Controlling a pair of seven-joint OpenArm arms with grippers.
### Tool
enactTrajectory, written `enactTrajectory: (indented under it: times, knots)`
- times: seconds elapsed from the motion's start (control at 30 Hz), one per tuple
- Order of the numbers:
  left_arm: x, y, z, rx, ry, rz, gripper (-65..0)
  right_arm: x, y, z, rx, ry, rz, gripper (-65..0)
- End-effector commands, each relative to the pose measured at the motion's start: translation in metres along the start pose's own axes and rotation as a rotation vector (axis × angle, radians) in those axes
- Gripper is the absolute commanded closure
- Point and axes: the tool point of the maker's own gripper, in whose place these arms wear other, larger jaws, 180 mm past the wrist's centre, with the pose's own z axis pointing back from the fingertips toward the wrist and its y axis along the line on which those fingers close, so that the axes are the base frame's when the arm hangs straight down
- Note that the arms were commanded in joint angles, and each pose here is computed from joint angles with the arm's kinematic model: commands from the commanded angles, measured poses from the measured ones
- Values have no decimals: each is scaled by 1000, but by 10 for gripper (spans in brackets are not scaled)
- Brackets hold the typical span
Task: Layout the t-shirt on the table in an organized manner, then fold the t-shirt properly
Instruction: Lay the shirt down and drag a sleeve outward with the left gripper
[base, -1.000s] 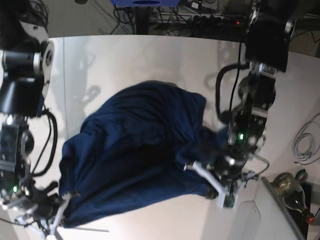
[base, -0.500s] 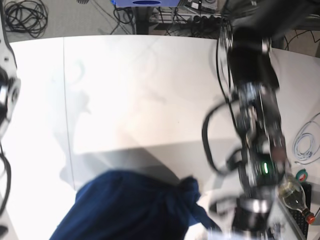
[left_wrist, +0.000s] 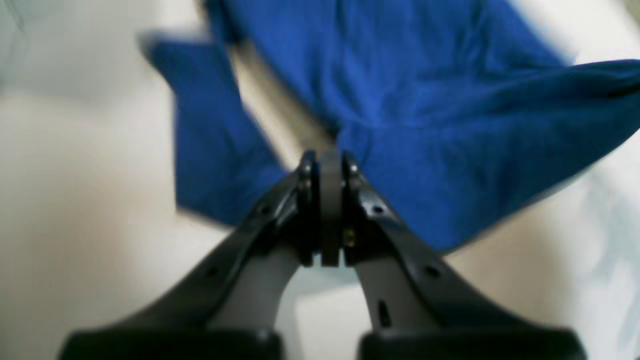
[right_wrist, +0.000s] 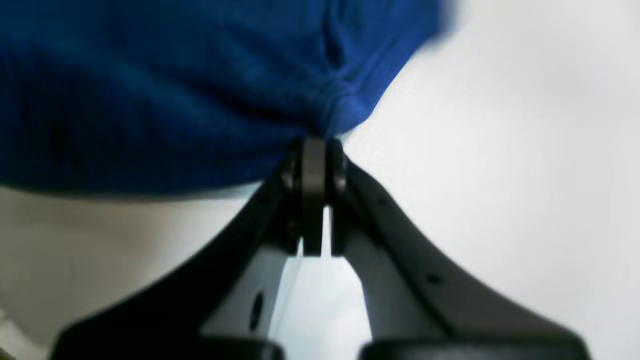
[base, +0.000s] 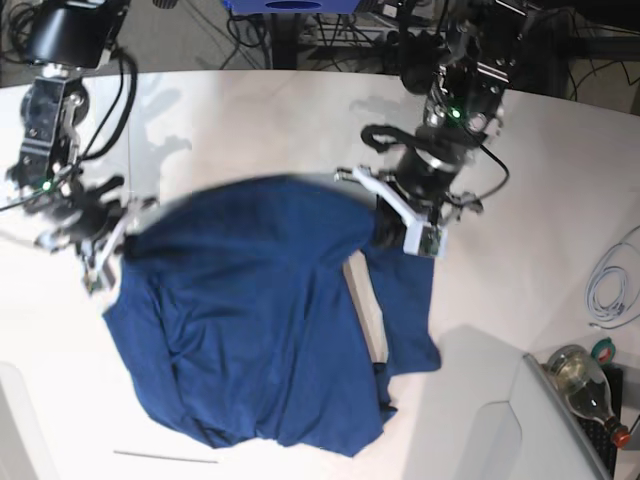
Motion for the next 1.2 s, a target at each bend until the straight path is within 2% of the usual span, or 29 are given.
enactTrajectory:
  times: [0.0,0.1,0.17,0.37,0.5,0.6,0.73,0.77,0.83,0.93,1.0,1.03,1.1,1.17]
  knots:
    - [-4,4,0,9,-5,-6,0,14,-7,-2,-6,-61,-27,-8]
    - [-39,8,-2,21,83,3,0,-17,-5,-14,18,8,-92,-8]
    - [-52,8,1,23,115,7,0,-26,-11,-14,9,21,-121,-8]
    - [-67,5,7,20,152,15,0,-42,-13,-8,-6,41,-133,-9]
    - [-76,-22,8,-51,176,-10,0,-54,-10,-6,-2,64,-136,-24]
    - [-79,-37,9,-89,183,-20,0,-55,-12,-1,-13,61,-126,-119]
    - [-81,-39,14,-91,187,-13,0,-42,-17,17,-52,14,-82,-362]
    - [-79,-40,16,-95,180,-12,-31,-38,-19,24,-65,-4,-66,-399]
    - [-75,-36,23,-97,169,-34,-214,-26,-20,36,-87,-40,-35,-410]
    - [-63,-29,38,-79,132,-36,-426,-13,-12,51,-101,-87,-10,-410]
    - [-55,-1,47,29,104,6,-479,-6,1,52,-72,-104,25,-410]
    - [-46,11,48,76,75,27,-472,-4,15,49,-38,-104,51,-410]
    - [-24,33,43,147,-7,57,-420,0,44,42,35,-106,101,-408]
    - [-5,50,30,191,-63,72,-319,4,75,37,108,-109,149,-408]
